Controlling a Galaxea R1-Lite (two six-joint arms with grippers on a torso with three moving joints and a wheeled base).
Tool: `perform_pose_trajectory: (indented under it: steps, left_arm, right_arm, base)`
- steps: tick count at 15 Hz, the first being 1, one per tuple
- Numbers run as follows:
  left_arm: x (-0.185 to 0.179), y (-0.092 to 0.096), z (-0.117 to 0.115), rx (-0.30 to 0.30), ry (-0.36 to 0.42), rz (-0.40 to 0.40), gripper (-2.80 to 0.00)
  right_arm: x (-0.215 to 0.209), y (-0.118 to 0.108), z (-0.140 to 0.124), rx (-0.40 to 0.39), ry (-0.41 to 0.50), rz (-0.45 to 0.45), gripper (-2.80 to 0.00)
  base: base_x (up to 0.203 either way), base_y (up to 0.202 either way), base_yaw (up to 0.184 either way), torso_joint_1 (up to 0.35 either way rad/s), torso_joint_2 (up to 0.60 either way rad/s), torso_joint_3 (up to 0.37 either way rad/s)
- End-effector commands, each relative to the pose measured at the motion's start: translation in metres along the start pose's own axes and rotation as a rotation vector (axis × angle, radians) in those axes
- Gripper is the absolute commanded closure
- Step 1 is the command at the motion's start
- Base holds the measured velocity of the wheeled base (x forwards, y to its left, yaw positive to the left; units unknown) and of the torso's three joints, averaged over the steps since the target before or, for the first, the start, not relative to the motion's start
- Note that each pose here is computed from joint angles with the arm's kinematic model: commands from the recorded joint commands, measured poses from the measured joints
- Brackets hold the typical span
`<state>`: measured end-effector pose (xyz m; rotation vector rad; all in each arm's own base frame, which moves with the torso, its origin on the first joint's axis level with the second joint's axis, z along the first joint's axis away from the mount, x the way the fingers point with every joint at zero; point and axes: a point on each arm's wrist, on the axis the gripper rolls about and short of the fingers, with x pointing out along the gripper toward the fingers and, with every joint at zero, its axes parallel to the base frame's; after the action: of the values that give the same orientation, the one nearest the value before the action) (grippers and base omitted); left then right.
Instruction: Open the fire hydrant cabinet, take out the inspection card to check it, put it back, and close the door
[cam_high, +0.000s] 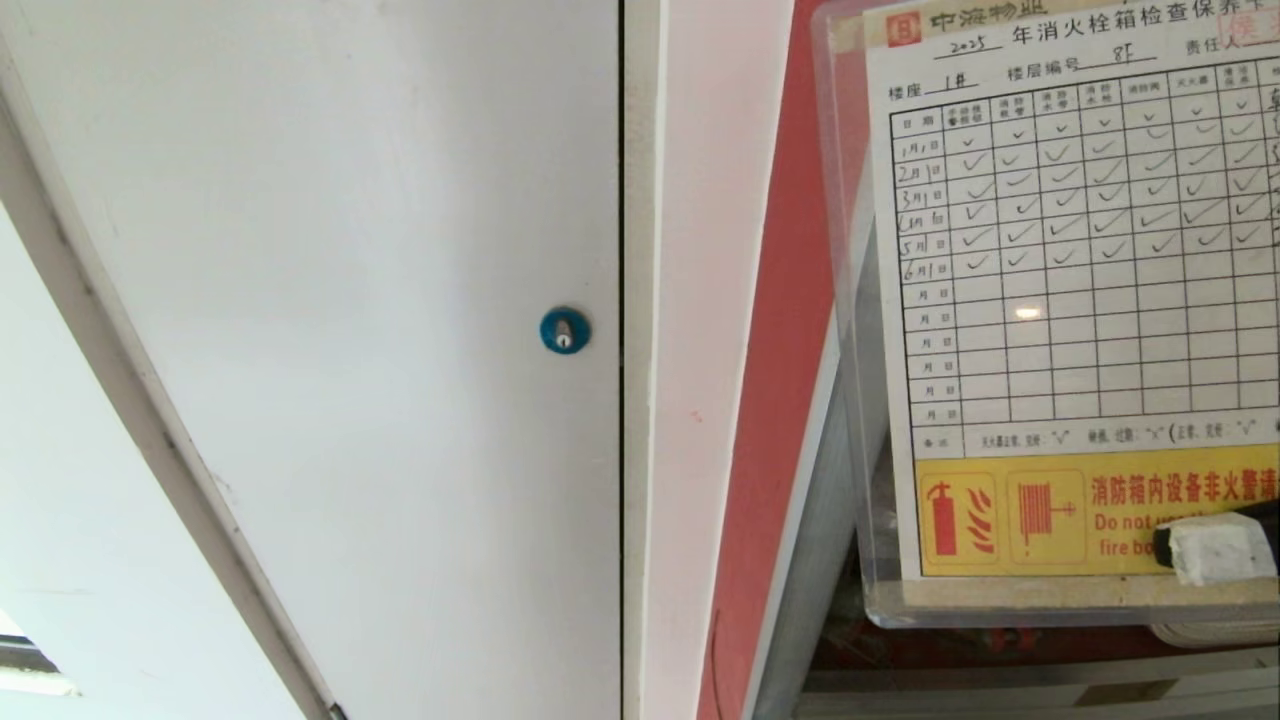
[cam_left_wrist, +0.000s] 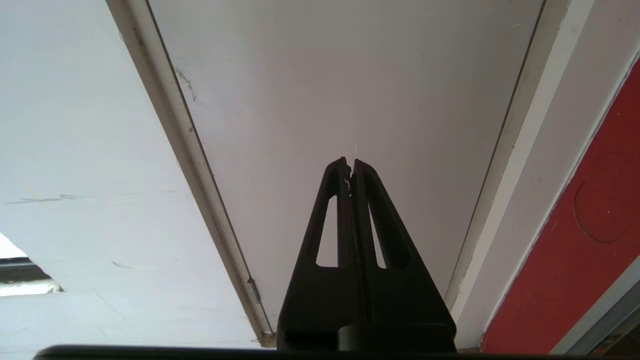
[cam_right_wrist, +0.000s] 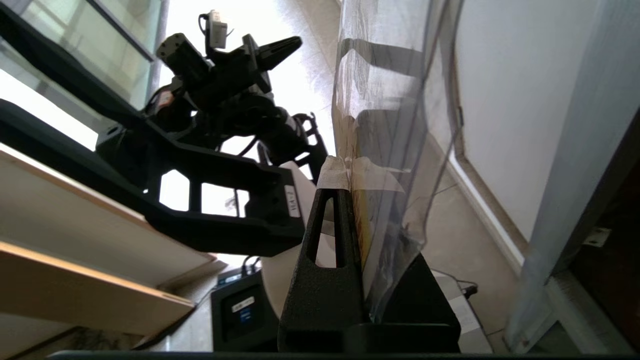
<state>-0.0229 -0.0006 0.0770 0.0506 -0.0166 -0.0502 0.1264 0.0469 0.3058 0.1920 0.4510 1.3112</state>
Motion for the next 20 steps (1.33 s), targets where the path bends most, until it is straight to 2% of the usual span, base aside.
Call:
perform_pose_trajectory:
  steps: [1, 6, 9, 12, 15, 18, 20]
  left_arm:
    - [0.001, 0.0, -0.003, 0.0, 0.012, -0.001, 0.0]
    - [0.001, 0.0, -0.003, 0.0, 0.012, -0.001, 0.0]
    - [0.001, 0.0, -0.003, 0.0, 0.012, -0.001, 0.0]
    - [0.001, 0.0, -0.003, 0.0, 0.012, -0.001, 0.0]
    - [0.001, 0.0, -0.003, 0.0, 0.012, -0.001, 0.0]
    - [0.001, 0.0, -0.003, 0.0, 0.012, -0.001, 0.0]
    - [0.001, 0.0, -0.003, 0.0, 0.012, -0.001, 0.0]
  right_arm:
    - [0.005, -0.007, 0.0, -0.035, -0.011, -0.007, 0.0]
    - [0.018, -0.011, -0.005, -0.173, -0.052, -0.036, 0.0]
    - [0.018, -0.002, -0.011, -0.187, -0.054, -0.03, 0.0]
    - [0.016, 0.008, -0.016, -0.206, -0.059, -0.062, 0.0]
    - [0.017, 0.01, -0.016, -0.219, -0.064, -0.08, 0.0]
    - [0.024, 0.011, -0.013, -0.276, -0.097, -0.098, 0.0]
    - [0.036, 0.011, -0.012, -0.281, -0.084, -0.111, 0.0]
  base:
    - [0.0, 0.0, 0.0, 0.0, 0.0, 0.0]
    - [0.0, 0.0, 0.0, 0.0, 0.0, 0.0]
    - [0.0, 0.0, 0.0, 0.0, 0.0, 0.0]
    - [0.0, 0.0, 0.0, 0.0, 0.0, 0.0]
    - [0.0, 0.0, 0.0, 0.0, 0.0, 0.0]
    - [0.0, 0.0, 0.0, 0.0, 0.0, 0.0]
    - [0.0, 0.0, 0.0, 0.0, 0.0, 0.0]
